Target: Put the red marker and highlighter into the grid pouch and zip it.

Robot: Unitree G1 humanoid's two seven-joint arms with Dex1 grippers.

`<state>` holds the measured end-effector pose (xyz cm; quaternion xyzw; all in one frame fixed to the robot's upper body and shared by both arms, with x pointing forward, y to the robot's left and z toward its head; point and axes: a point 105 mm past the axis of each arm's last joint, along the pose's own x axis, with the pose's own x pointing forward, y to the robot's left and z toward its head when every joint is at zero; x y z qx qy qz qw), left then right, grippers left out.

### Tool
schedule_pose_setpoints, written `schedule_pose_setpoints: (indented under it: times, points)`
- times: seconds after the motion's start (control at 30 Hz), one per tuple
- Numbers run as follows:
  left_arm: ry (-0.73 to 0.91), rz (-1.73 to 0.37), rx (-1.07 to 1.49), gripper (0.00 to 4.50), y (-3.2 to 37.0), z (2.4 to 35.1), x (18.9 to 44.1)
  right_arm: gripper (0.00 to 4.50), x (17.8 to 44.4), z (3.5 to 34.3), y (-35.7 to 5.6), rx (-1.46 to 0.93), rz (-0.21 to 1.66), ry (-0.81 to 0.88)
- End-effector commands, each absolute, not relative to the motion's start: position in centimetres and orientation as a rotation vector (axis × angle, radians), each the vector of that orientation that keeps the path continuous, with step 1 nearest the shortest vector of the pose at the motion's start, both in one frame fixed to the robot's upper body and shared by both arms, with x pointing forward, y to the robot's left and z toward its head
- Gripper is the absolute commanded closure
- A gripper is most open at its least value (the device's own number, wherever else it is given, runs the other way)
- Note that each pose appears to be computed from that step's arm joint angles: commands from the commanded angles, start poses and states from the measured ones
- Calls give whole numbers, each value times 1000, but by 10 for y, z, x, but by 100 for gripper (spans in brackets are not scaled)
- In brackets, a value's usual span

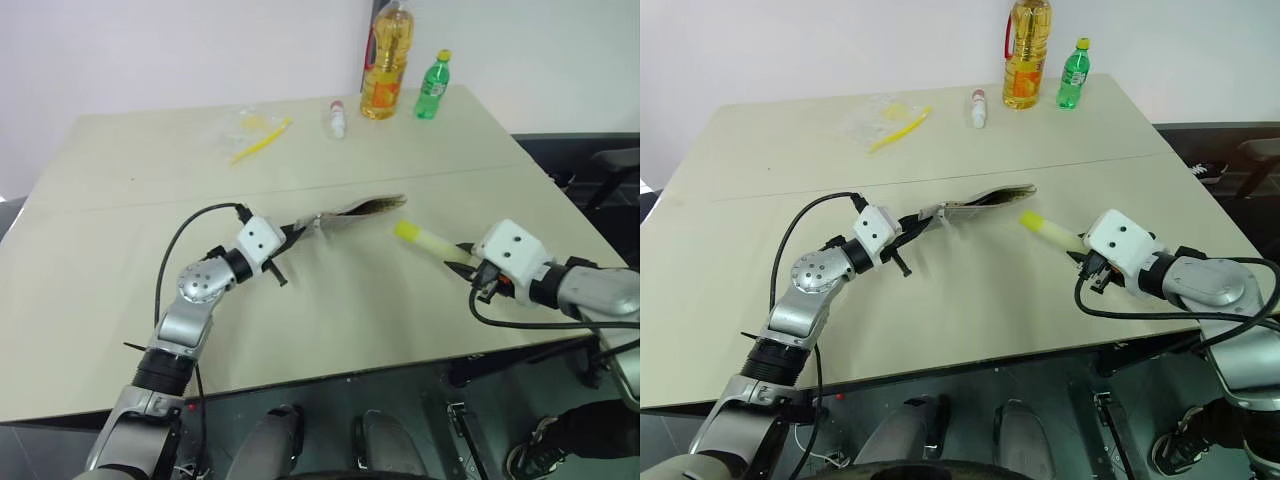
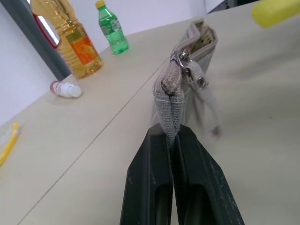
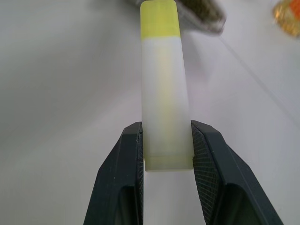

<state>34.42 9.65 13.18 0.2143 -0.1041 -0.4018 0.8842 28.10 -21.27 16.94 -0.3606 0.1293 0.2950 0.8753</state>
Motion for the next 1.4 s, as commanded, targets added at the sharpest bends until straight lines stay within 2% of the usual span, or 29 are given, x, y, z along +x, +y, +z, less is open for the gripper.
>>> schedule_pose_setpoints:
  times: [0.03, 0.87, 1.4]
  points:
    - [-273, -897, 449, 450, 94, 144, 334, 364, 285, 189, -209, -788, 585, 205]
    - [-259, -1002, 443, 450, 85, 139, 306, 364, 294, 178, -196, -852, 661, 225]
    - [-242, -1015, 445, 450, 86, 134, 305, 364, 290, 195, -204, -848, 630, 213]
